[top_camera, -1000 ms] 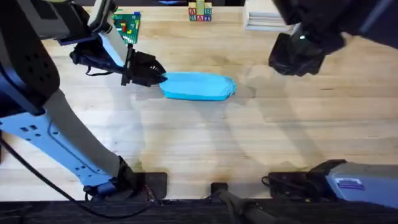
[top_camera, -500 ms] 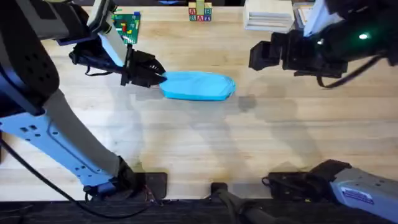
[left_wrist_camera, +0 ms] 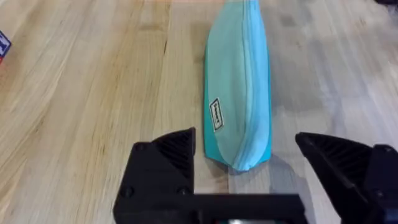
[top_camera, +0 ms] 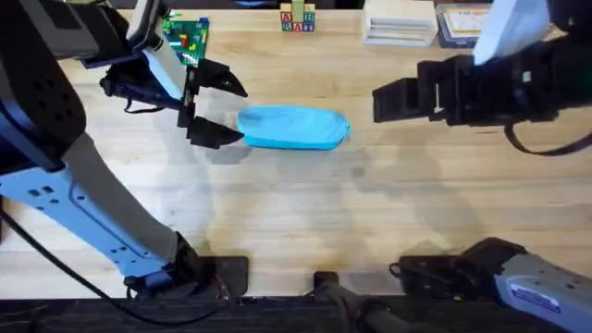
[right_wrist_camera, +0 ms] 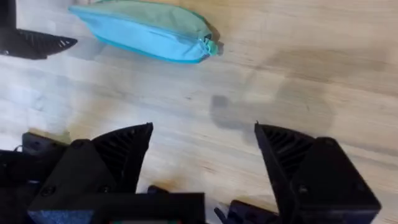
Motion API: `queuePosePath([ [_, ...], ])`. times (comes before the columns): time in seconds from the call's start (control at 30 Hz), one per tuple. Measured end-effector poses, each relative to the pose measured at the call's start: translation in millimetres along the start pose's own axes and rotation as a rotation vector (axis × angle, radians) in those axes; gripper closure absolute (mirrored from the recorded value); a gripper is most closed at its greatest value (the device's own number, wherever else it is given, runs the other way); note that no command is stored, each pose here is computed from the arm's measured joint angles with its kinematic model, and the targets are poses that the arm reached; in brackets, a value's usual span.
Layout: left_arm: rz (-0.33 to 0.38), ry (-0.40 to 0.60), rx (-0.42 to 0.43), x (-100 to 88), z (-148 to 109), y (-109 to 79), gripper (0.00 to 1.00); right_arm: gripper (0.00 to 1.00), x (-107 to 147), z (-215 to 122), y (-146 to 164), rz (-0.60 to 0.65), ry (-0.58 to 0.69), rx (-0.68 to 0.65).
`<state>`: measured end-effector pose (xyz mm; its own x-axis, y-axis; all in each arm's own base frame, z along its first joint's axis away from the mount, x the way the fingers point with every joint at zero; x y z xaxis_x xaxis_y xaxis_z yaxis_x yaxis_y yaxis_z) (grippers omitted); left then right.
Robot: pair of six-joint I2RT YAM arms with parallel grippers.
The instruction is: Unzip the bag, pick up the pens from the table one at a time and place them inside, then zip the bag closed.
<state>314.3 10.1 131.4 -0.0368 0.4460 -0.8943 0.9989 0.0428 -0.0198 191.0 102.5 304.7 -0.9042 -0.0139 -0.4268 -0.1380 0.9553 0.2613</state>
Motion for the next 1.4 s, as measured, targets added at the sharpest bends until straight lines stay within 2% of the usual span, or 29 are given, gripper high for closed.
queuePosePath([
  [0.6, 0.011, 0.003, -0.006, 0.7, 0.0, 1.3, 0.008, 0.004, 3.3, -2.2, 0.3, -0.029, 0.011, -0.011],
  [0.77, -0.063, -0.017, 0.021, -3.0, -2.6, -6.9, 0.006, 0.004, 3.3, -2.2, 0.3, -0.029, 0.011, -0.012],
  [1.0, -0.178, -0.020, -0.004, 0.0, -12.2, -6.8, 0.004, 0.004, 3.3, -2.2, 0.3, -0.029, 0.011, -0.012],
  [1.27, -0.250, -0.005, -0.013, -0.8, -16.8, -6.6, 0.002, 0.004, 3.3, -2.2, 0.3, -0.029, 0.011, -0.012],
  [1.4, -0.255, 0.041, -0.030, -14.4, -24.2, -10.8, 0.001, 0.004, 3.3, -2.2, 0.3, -0.032, 0.011, -0.012],
])
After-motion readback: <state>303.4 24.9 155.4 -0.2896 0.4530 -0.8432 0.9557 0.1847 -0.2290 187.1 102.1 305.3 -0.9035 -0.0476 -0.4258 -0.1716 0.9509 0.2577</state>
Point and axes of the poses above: each hand's point on the last joint's axis, 136 mm out from that joint toward the fingers, its own z axis out along the fingers, its own y axis along the line the jaws close on, x = y × z, the point moved 8 cm from there along -z, back along the fingers, and after that the axes turned 1 degree about z, right-handed, at the moved point
